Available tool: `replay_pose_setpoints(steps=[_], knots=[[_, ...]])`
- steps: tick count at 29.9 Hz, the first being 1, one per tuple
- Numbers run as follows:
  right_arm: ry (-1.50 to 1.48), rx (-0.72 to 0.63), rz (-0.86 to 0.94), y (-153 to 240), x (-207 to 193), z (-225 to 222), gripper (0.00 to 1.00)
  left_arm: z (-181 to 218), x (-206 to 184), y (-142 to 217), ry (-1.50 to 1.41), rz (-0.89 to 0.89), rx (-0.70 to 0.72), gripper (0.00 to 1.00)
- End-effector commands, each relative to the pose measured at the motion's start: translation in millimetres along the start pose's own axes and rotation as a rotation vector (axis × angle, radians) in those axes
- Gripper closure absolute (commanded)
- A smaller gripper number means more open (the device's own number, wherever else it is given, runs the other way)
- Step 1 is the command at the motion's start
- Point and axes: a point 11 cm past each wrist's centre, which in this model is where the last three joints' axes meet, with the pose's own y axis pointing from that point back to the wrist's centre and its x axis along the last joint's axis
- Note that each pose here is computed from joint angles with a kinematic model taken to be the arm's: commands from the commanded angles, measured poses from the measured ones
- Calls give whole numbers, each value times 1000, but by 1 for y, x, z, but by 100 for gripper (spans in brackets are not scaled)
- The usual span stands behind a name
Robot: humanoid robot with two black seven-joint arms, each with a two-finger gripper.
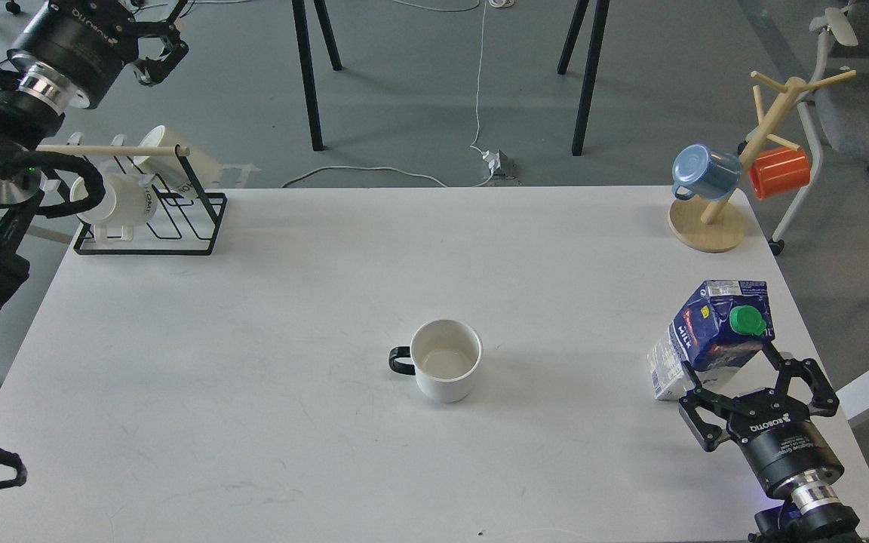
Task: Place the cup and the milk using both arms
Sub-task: 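Close the right gripper around the milk carton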
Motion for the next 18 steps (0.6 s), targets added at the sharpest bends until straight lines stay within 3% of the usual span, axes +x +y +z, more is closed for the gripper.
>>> replay_pose_setpoints(steps=[1, 8, 18], knots=[[-26, 11, -19, -5, -3, 7, 7, 0, 0, 0, -2, 0, 0, 1], [-23, 64, -47, -12, -11, -9, 26, 1, 2, 0, -4, 7, 0, 1], [-6, 89, -27, -11, -3, -17, 30, -1, 2, 1, -4, 10, 5, 1]])
